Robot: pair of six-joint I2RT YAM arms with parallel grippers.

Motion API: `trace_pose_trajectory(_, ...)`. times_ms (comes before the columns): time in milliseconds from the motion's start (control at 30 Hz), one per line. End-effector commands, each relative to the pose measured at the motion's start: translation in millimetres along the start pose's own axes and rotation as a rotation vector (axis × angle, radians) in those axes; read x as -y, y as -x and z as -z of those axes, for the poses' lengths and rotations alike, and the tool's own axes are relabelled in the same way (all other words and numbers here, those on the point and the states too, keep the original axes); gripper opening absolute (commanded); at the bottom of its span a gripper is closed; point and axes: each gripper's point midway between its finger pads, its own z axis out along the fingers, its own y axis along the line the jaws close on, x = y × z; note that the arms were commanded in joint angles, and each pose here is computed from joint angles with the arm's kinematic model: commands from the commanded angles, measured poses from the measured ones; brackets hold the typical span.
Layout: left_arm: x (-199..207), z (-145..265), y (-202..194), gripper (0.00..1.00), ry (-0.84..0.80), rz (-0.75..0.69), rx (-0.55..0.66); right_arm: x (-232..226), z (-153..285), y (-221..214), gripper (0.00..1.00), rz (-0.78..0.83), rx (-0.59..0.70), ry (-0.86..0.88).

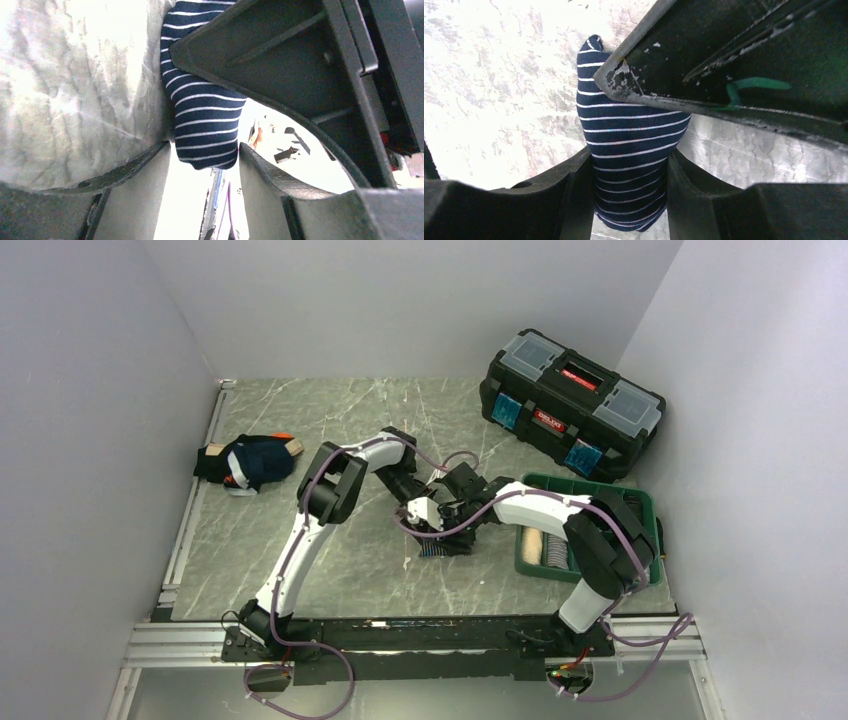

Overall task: Roll the underwear
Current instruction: Pick up the underwear from the center of the board, then place the underwear in the storage box.

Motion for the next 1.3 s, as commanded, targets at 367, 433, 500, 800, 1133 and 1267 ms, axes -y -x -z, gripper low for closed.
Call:
trace_pose_trajectory(367,-7.6,63.1,10.3,0.59,0.196,-0.201,0.057,-16.0,50.1,-10.7,0.0,-0.145,-0.08,-0.05)
trace_pose_trajectory(433,-5.5,74.3,11.0,0.58,0.206,-0.203,0.082,-12.0,59.4,-5.9,0.0,-0.148,-0.065,-0.079)
trace_pose_trajectory(500,-3.7,83.5,10.9,0.58,0.214,-0.206,0.104,-6.7,68.5,-1.6,0.0,-0.151,-0.053,-0.114)
trace_pose_trajectory(800,10.3,115.1,7.5,0.55,0.241,-0.215,0.204,28.5,132.1,15.6,0.0,-0.235,0.035,-0.32)
trace_pose_trajectory(1133,33.4,126.5,2.8,0.51,0.3,-0.224,0.263,66.8,232.3,-31.6,0.0,-0.499,0.009,-0.71)
trace_pose_trajectory(1267,37.2,130.4,-0.9,0.53,0.365,-0.225,0.294,67.4,269.4,-66.2,0.0,-0.658,-0.019,-0.85)
